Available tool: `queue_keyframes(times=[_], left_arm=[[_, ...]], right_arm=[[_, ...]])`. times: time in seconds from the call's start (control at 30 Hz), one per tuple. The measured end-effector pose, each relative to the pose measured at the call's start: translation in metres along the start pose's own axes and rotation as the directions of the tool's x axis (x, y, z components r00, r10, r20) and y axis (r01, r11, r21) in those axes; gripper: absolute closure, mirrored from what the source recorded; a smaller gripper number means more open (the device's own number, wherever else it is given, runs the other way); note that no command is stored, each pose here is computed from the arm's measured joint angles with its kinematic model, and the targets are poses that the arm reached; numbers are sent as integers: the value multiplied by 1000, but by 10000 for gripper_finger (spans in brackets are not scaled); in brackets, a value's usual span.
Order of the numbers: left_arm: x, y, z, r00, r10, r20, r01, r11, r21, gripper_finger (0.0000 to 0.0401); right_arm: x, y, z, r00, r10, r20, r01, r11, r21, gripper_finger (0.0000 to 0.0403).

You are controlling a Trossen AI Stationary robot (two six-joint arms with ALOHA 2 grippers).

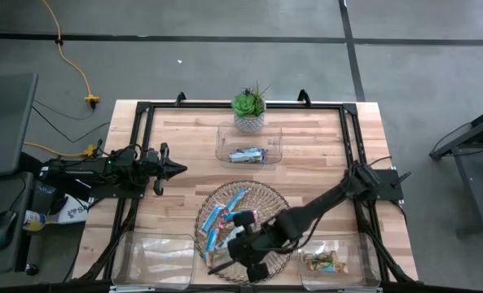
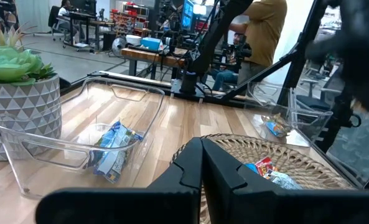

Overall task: Pick and place Granola Bars by type
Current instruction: Put the yellow granola bar into the bottom right transparent bin

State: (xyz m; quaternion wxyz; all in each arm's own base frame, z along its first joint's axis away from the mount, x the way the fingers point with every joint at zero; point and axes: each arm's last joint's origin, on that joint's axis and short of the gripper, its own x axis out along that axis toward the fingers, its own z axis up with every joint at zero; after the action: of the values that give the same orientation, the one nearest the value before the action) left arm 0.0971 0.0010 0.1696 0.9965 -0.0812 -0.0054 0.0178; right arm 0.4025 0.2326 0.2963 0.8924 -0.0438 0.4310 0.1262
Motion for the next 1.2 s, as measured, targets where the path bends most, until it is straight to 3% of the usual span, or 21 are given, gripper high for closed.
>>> queue_keyframes(times=[0.27,0.4,0.57,0.8,0.97,1.2], left_arm=[[0,0,0,1000,0,0,0,1000,0,400],[0,0,0,1000,0,0,0,1000,0,400],[0,0,0,1000,0,0,0,1000,0,400],[0,0,0,1000,-1,0,1,1000,0,400],[0,0,0,1000,-1,0,1,1000,0,400],[0,0,0,1000,-1,0,1,1000,0,400]], right_arm=[[-75,-10,34,995,-71,70,68,997,35,339],[-109,-16,29,988,-81,128,65,991,121,339],[-146,-13,14,992,-81,92,61,976,209,339],[-175,2,-15,995,-70,-77,91,949,303,340],[-183,21,-38,970,-61,-237,146,921,360,340],[-185,56,-56,965,-46,-258,156,892,425,340]])
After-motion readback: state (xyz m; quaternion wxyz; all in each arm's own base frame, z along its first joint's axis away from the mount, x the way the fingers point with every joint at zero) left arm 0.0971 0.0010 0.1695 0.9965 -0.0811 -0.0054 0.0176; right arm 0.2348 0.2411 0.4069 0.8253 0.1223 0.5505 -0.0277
